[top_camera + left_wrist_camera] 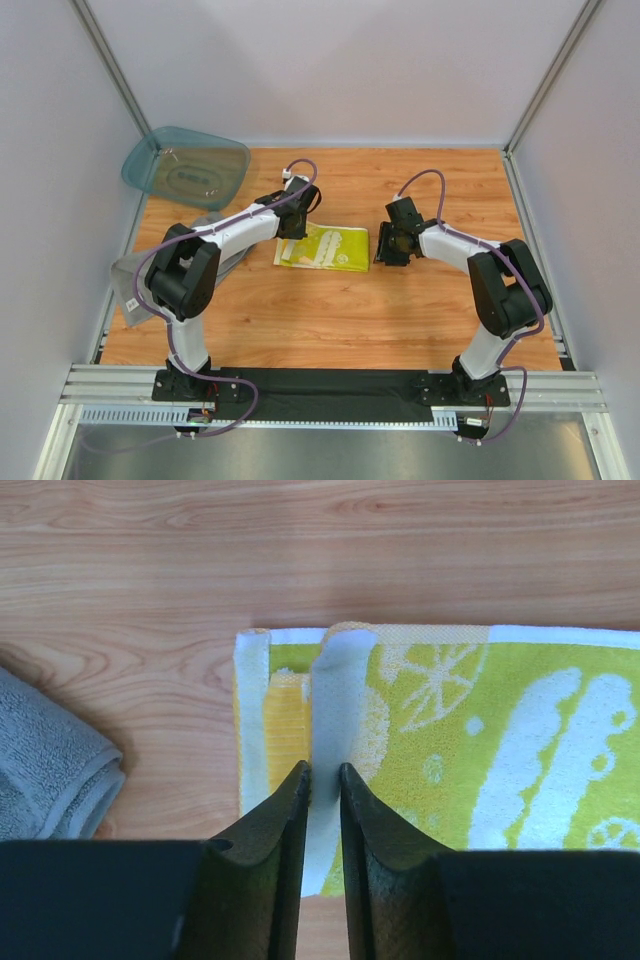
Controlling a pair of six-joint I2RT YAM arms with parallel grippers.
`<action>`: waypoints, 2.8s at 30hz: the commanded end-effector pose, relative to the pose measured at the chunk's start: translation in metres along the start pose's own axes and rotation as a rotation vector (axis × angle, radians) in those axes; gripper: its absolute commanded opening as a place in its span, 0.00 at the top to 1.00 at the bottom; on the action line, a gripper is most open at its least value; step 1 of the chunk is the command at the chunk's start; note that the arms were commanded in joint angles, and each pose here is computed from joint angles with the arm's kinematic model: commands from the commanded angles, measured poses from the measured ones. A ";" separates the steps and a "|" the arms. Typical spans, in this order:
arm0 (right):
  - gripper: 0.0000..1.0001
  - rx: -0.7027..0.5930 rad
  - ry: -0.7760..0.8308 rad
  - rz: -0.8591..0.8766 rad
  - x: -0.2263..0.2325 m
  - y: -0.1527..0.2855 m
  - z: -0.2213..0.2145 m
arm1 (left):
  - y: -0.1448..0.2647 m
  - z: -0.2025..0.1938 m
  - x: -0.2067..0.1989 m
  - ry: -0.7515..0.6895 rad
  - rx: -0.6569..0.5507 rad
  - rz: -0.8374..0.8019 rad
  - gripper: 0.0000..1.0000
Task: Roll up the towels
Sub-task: Fold the towel, then roll the towel
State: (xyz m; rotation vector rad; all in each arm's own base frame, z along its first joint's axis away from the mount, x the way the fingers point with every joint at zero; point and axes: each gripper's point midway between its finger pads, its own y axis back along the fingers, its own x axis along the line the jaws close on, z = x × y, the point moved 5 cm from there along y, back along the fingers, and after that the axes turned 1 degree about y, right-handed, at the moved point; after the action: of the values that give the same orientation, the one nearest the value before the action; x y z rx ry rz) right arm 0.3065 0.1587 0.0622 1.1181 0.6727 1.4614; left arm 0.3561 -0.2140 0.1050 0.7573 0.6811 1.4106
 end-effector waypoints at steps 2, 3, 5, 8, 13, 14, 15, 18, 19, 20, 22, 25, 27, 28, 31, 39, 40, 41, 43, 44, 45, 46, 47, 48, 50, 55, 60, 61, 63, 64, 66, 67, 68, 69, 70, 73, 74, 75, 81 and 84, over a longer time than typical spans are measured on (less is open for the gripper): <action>0.61 0.134 0.021 -0.096 -0.022 -0.005 -0.031 | 0.008 0.011 0.002 0.037 -0.060 0.021 0.75; 0.61 0.132 0.024 -0.093 -0.021 -0.004 -0.031 | 0.007 0.010 0.003 0.035 -0.058 0.026 0.75; 0.61 0.129 0.028 -0.086 -0.019 -0.002 -0.029 | 0.007 0.010 0.005 0.039 -0.061 0.046 0.75; 0.61 0.113 0.045 -0.047 -0.011 0.005 -0.020 | 0.004 0.008 0.010 0.048 -0.058 0.086 0.75; 0.61 0.047 0.085 0.051 0.009 0.029 0.001 | 0.002 -0.004 0.026 0.066 -0.007 0.226 0.76; 0.61 0.028 0.095 0.078 0.015 0.034 0.009 | 0.003 -0.009 0.028 0.072 0.002 0.233 0.76; 0.61 0.025 0.106 0.118 0.022 0.039 0.012 | 0.004 -0.012 0.029 0.076 0.009 0.227 0.76; 0.63 0.006 0.139 0.240 0.046 0.053 0.029 | 0.014 -0.019 0.022 0.101 0.001 0.127 0.73; 0.63 0.018 0.144 0.274 0.051 0.053 0.032 | 0.020 -0.015 0.020 0.118 -0.020 0.089 0.72; 0.64 0.021 0.149 0.314 0.058 0.056 0.037 | 0.021 -0.022 0.015 0.118 0.006 0.044 0.68; 0.65 0.031 0.151 0.419 0.076 0.058 0.051 | 0.026 -0.022 0.009 0.124 0.004 0.001 0.62; 0.67 0.046 0.118 0.444 0.085 0.047 0.071 | 0.031 -0.028 0.002 0.124 0.007 -0.037 0.51; 0.70 0.079 0.084 0.434 0.083 0.030 0.078 | 0.033 -0.030 -0.001 0.142 0.006 -0.059 0.50; 0.70 0.072 0.073 0.430 0.082 0.027 0.086 | 0.034 -0.030 -0.001 0.152 0.005 -0.064 0.50; 0.74 0.101 0.040 0.395 0.073 0.002 0.092 | 0.038 -0.027 -0.002 0.169 -0.008 -0.080 0.51; 0.77 0.191 -0.020 0.310 0.043 -0.048 0.068 | 0.049 -0.021 -0.001 0.201 -0.050 -0.090 0.52; 0.77 0.192 -0.020 0.306 0.041 -0.050 0.066 | 0.047 -0.022 -0.001 0.198 -0.049 -0.089 0.52; 0.77 0.197 -0.025 0.298 0.039 -0.052 0.063 | 0.045 -0.023 -0.002 0.195 -0.043 -0.093 0.52; 0.78 0.210 -0.033 0.283 0.034 -0.056 0.054 | 0.035 -0.031 -0.006 0.180 0.001 -0.096 0.52; 0.78 0.214 -0.036 0.276 0.032 -0.056 0.051 | 0.030 -0.035 -0.007 0.179 0.020 -0.093 0.53; 0.78 0.219 -0.040 0.263 0.028 -0.056 0.045 | 0.022 -0.042 -0.009 0.176 0.043 -0.091 0.53; 0.78 0.222 -0.041 0.255 0.026 -0.056 0.042 | 0.019 -0.047 -0.011 0.186 0.059 -0.093 0.53; 0.79 0.217 -0.040 0.251 0.025 -0.052 0.040 | 0.014 -0.056 -0.009 0.187 0.079 -0.084 0.53; 0.79 0.229 -0.046 0.228 0.019 -0.054 0.031 | 0.009 -0.060 -0.010 0.192 0.084 -0.088 0.54; 0.79 0.227 -0.049 0.205 0.013 -0.049 0.025 | 0.004 -0.070 -0.008 0.195 0.108 -0.084 0.54; 0.80 0.268 -0.095 0.154 -0.005 -0.039 -0.013 | -0.005 -0.071 -0.004 0.155 0.101 -0.042 0.54; 0.80 0.279 -0.131 0.159 -0.009 -0.021 -0.054 | -0.015 -0.059 0.001 0.077 0.090 -0.002 0.54; 0.80 0.291 -0.153 0.161 -0.006 -0.019 -0.062 | -0.016 -0.050 0.001 0.075 0.077 -0.007 0.54; 0.80 0.322 -0.144 0.198 0.002 -0.014 -0.085 | -0.018 -0.044 0.002 0.053 0.066 -0.010 0.55; 0.79 0.333 -0.160 0.207 0.007 -0.012 -0.092 | -0.018 -0.036 0.002 0.033 0.049 -0.013 0.55; 0.78 0.348 -0.118 0.229 0.021 -0.005 -0.108 | -0.019 -0.031 0.001 -0.011 0.043 -0.016 0.54; 0.74 0.349 -0.105 0.235 0.027 -0.002 -0.111 | -0.018 -0.023 -0.001 -0.017 0.026 -0.018 0.55; 0.71 0.334 -0.093 0.235 0.031 0.001 -0.111 | -0.018 -0.022 -0.001 -0.033 0.031 -0.016 0.55; 0.67 0.341 -0.068 0.225 0.037 0.005 -0.115 | -0.016 -0.019 0.000 -0.050 0.029 -0.015 0.55; 0.60 0.332 -0.059 0.213 0.037 0.008 -0.113 | -0.012 -0.014 0.000 -0.056 0.016 -0.012 0.55; 0.46 0.266 -0.025 0.181 0.039 0.021 -0.100 | 0.009 -0.002 0.007 -0.069 -0.027 -0.010 0.54; 0.45 0.255 -0.009 0.150 0.035 0.025 -0.098 | 0.014 -0.001 0.009 -0.074 -0.032 -0.012 0.54; 0.44 0.235 0.002 0.152 0.038 0.029 -0.092 | 0.021 -0.001 0.008 -0.081 -0.036 -0.020 0.54; 0.44 0.160 0.073 0.188 0.047 0.056 -0.071 | 0.070 -0.016 0.000 -0.069 -0.057 -0.091 0.55; 0.44 0.144 0.104 0.214 0.051 0.066 -0.066 | 0.093 -0.030 -0.019 -0.057 -0.066 -0.177 0.54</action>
State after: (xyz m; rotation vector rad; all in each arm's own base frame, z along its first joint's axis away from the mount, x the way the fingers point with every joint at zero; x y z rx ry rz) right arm 0.2152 0.2081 0.0856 1.3518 0.7715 1.6203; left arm 0.3030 -0.2150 0.1464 0.7125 0.6115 1.3099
